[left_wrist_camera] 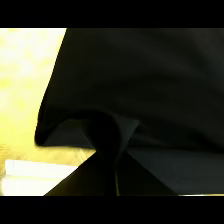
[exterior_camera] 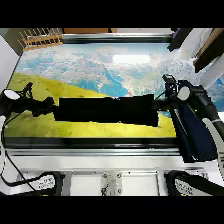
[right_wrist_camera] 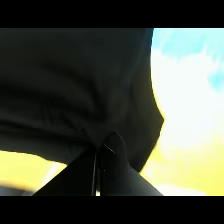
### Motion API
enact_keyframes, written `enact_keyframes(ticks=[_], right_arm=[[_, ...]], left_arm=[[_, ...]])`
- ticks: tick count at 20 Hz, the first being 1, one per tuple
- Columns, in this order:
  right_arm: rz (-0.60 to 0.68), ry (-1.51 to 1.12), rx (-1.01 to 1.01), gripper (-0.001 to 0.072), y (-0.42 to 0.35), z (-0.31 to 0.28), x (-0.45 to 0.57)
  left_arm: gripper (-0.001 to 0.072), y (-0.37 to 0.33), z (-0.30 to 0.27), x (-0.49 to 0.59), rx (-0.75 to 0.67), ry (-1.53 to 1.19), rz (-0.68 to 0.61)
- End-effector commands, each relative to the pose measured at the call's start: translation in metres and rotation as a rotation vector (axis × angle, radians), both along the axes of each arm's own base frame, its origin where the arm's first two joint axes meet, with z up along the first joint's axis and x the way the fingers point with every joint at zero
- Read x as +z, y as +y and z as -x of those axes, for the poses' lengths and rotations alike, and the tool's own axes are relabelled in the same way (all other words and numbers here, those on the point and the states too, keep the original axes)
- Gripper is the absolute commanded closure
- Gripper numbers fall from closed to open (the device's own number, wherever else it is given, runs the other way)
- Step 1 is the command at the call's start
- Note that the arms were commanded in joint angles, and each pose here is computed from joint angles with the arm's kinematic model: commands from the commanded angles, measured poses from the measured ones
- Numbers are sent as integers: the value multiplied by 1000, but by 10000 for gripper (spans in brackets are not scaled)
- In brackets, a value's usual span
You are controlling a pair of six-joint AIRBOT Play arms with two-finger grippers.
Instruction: Fold the clothes and pants, and hang the long-sleeved shirts on hangers.
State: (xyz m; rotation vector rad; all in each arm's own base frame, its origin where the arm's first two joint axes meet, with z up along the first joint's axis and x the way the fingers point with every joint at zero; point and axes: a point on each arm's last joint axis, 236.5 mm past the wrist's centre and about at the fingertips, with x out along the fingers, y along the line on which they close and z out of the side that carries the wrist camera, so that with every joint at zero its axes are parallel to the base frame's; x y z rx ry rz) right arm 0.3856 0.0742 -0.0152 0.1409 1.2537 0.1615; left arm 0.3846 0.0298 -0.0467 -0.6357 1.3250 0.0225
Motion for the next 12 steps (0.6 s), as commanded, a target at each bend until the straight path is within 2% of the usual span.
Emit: enact_keyframes(ticks=[1, 7, 10, 11, 12], right_arm=[[-4, -68, -24, 697, 2, -46, -13], [-25, -168, -68, 695, 3, -83, -27], [-71, -234, -108, 682, 8, -99, -20], [-97, -257, -126, 587, 11, -105, -15], [-119, -282, -146, 247, 11, -111, -8]], left_arm=[[703, -2, -38, -16, -10, 7, 10], [703, -20, -76, -37, -81, 25, 20], [689, -21, -92, -33, -71, -1, 16], [444, -19, -97, -29, -60, -16, 11], [143, -17, -102, -23, -56, -33, 8]])
